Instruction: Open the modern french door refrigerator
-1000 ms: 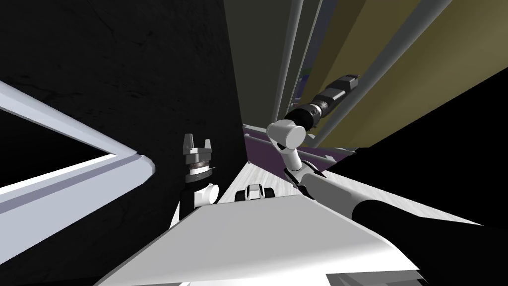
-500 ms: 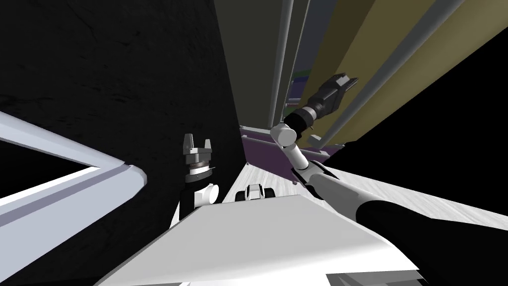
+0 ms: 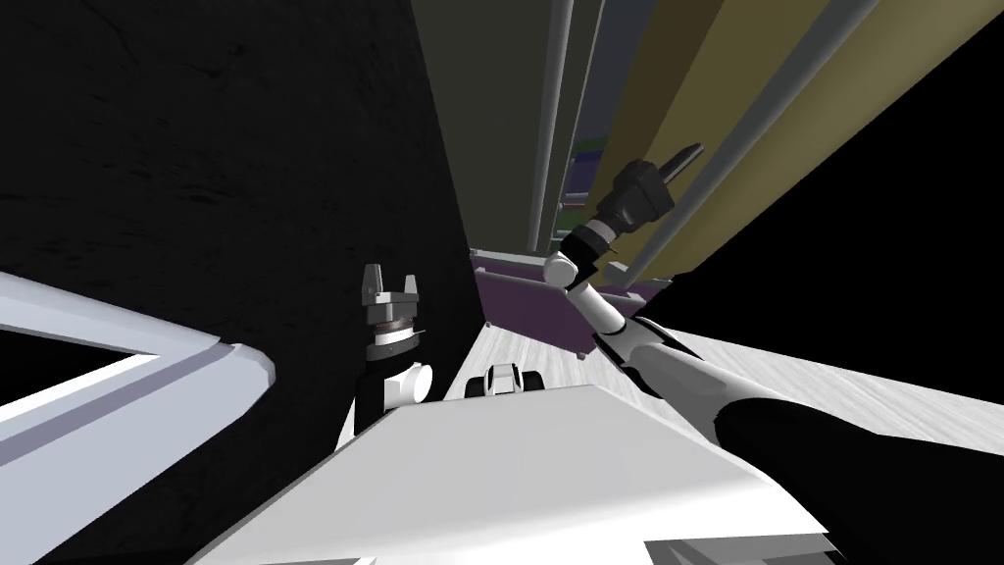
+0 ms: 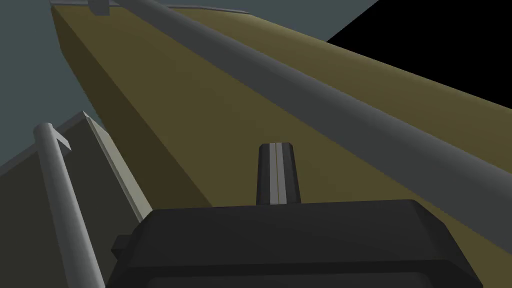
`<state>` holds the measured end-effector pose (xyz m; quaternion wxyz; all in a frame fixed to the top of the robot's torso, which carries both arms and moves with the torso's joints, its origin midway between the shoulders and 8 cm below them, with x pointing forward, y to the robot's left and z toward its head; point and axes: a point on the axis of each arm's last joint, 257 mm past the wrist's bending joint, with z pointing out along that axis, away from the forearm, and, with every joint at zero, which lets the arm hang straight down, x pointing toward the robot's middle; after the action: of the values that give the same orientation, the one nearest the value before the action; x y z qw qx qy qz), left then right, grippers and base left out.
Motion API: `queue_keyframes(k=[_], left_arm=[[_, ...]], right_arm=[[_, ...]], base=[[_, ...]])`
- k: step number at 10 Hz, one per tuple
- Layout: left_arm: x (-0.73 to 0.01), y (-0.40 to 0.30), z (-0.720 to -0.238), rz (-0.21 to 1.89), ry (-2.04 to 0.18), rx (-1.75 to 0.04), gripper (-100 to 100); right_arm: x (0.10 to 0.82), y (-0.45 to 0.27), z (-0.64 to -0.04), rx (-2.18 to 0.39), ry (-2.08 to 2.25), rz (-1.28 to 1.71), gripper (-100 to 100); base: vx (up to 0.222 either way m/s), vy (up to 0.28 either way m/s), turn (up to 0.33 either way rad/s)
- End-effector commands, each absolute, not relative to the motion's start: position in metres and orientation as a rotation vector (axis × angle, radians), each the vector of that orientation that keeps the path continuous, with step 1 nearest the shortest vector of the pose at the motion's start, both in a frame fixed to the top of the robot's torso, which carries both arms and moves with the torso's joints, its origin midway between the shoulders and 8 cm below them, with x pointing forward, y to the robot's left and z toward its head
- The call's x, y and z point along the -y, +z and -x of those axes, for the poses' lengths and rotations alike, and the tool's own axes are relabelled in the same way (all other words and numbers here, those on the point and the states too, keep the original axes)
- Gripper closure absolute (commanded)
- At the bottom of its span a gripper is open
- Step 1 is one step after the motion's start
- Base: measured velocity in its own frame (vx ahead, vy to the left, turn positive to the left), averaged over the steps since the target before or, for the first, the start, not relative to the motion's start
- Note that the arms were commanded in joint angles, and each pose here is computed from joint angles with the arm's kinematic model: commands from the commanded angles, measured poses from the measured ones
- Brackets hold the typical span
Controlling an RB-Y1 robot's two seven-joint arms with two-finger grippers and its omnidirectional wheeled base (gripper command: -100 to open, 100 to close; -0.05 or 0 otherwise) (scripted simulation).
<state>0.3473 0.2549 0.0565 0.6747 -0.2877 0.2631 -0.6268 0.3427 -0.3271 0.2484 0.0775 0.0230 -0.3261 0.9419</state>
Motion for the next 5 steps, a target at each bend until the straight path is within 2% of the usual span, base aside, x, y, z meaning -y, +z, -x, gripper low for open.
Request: queue_keyframes(k=[1,3,4,5], left_arm=[[-0.255,0.057,-0.347,0.647,-1.410,-0.592,0],[-0.255,0.056,-0.347,0.647,-1.410,-0.592,0],[-0.255,0.056,-0.347,0.647,-1.410,-0.592,0],[-0.255,0.056,-0.347,0.647,-1.410,-0.592,0]], right_arm=[[0.324,0.257,-0.341,0.740,2.672,-0.021,100],[0.331,0.261,-0.348,0.642,2.594,-0.016,100],[0.315,0.249,-0.364,0.454,2.519,-0.073,100],[0.314,0.251,-0.368,0.374,2.456,-0.057,100]], base=[[0.015,0.038,0.042],[0.003,-0.009,0.004],[0.044,0.127,-0.393],[0.027,0.199,-0.362]])
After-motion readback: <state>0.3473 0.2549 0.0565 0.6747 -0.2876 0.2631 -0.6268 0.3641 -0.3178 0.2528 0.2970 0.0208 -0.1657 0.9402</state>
